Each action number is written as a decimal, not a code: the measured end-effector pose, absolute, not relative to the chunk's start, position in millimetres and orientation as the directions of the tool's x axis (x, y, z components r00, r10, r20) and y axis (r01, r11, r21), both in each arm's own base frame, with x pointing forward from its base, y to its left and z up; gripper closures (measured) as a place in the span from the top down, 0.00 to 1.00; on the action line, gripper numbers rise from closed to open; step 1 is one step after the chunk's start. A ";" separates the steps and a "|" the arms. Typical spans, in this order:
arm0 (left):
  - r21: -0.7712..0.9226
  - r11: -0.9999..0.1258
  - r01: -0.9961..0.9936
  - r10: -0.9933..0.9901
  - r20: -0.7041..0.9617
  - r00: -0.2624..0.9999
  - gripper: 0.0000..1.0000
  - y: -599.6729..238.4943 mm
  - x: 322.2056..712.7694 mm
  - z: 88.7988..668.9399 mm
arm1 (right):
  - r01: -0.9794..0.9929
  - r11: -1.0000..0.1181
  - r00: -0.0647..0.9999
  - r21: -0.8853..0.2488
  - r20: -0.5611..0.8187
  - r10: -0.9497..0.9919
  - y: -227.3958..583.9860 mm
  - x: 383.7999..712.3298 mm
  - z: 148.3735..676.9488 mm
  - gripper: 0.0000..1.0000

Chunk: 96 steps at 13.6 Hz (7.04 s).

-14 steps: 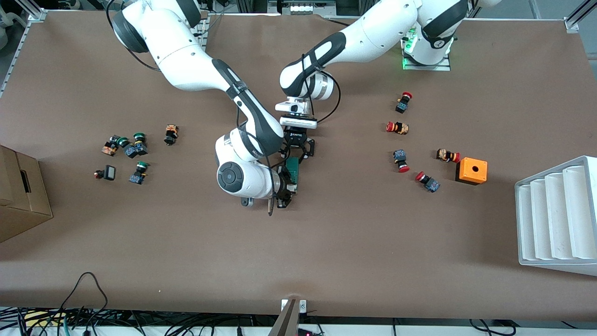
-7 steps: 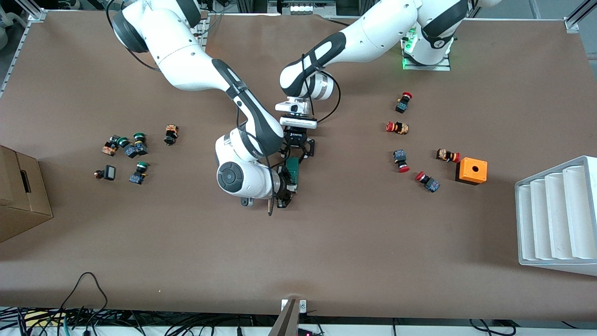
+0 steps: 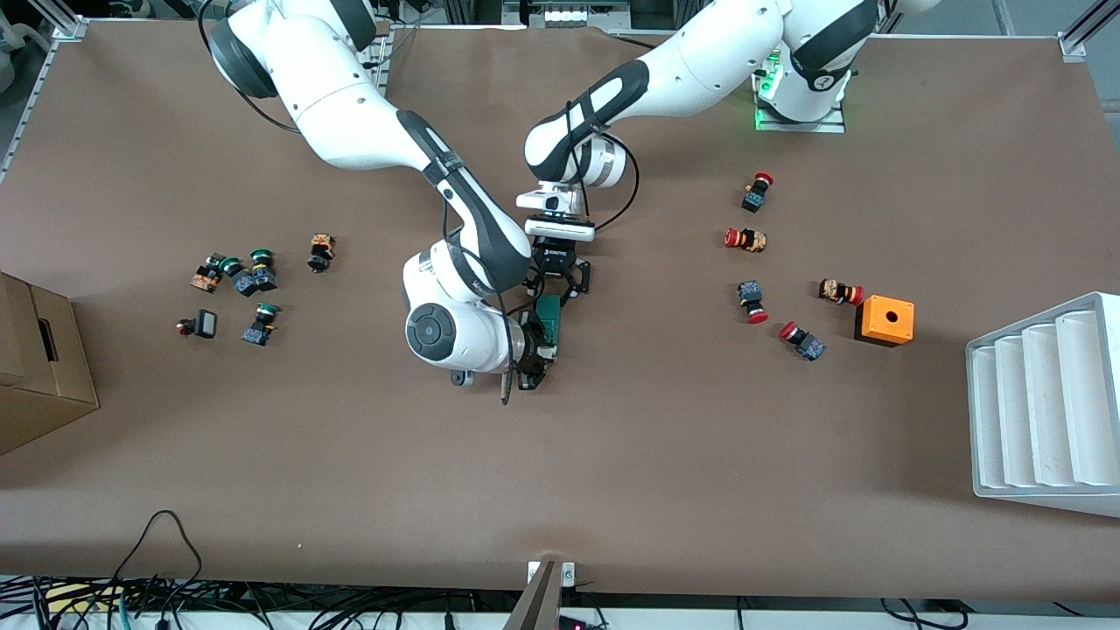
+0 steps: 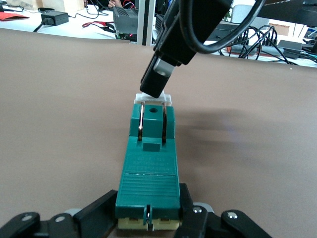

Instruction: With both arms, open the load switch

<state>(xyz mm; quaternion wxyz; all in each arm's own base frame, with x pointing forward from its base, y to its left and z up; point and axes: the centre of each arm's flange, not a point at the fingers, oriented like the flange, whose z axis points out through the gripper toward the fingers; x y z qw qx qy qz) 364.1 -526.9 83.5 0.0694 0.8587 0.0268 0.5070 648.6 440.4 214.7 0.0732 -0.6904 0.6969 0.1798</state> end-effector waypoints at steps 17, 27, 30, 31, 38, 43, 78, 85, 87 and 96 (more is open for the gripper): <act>0.146 -0.989 -0.024 0.117 0.867 0.484 0.53 -527.0 363.9 83.5 | -0.988 -0.007 -0.049 0.155 -0.352 -0.935 440.5 640.1 228.3 0.26; 0.148 -0.989 -0.023 0.119 0.867 0.484 0.53 -527.1 363.9 83.5 | -0.981 -0.038 -0.031 0.193 -0.343 -0.939 449.6 615.8 229.9 0.26; 0.148 -0.989 -0.023 0.119 0.867 0.484 0.53 -527.1 363.9 83.5 | -0.980 -0.040 -0.029 0.193 -0.341 -0.939 448.6 612.8 235.1 0.26; 0.148 -0.989 -0.023 0.119 0.867 0.484 0.53 -527.1 363.9 83.5 | -0.981 -0.041 -0.028 0.191 -0.342 -0.939 448.4 612.6 237.6 0.26; 0.148 -0.989 -0.023 0.119 0.867 0.484 0.53 -527.1 363.9 83.5 | -0.978 -0.060 -0.012 0.202 -0.336 -0.942 448.3 601.5 244.4 0.26; 0.148 -0.989 -0.023 0.119 0.867 0.484 0.53 -527.1 363.9 83.5 | -0.975 -0.071 -0.001 0.209 -0.325 -0.946 447.4 592.2 247.2 0.26; 0.148 -0.989 -0.022 0.119 0.867 0.484 0.53 -527.1 363.8 83.5 | -0.976 -0.113 0.055 0.186 -0.291 -0.955 457.5 562.5 218.7 0.23; 0.148 -0.989 -0.022 0.119 0.867 0.484 0.53 -527.1 363.8 83.5 | -0.978 -0.114 0.059 0.177 -0.290 -0.955 457.3 560.6 216.6 0.23; 0.148 -0.989 -0.022 0.119 0.867 0.484 0.53 -527.1 363.9 83.5 | -0.982 -0.104 0.053 0.158 -0.298 -0.953 451.6 568.2 232.4 0.28; 0.147 -0.989 -0.018 0.120 0.869 0.480 0.67 -526.1 365.5 83.3 | -0.972 -0.211 0.166 0.103 -0.331 -0.929 342.0 622.5 353.8 0.99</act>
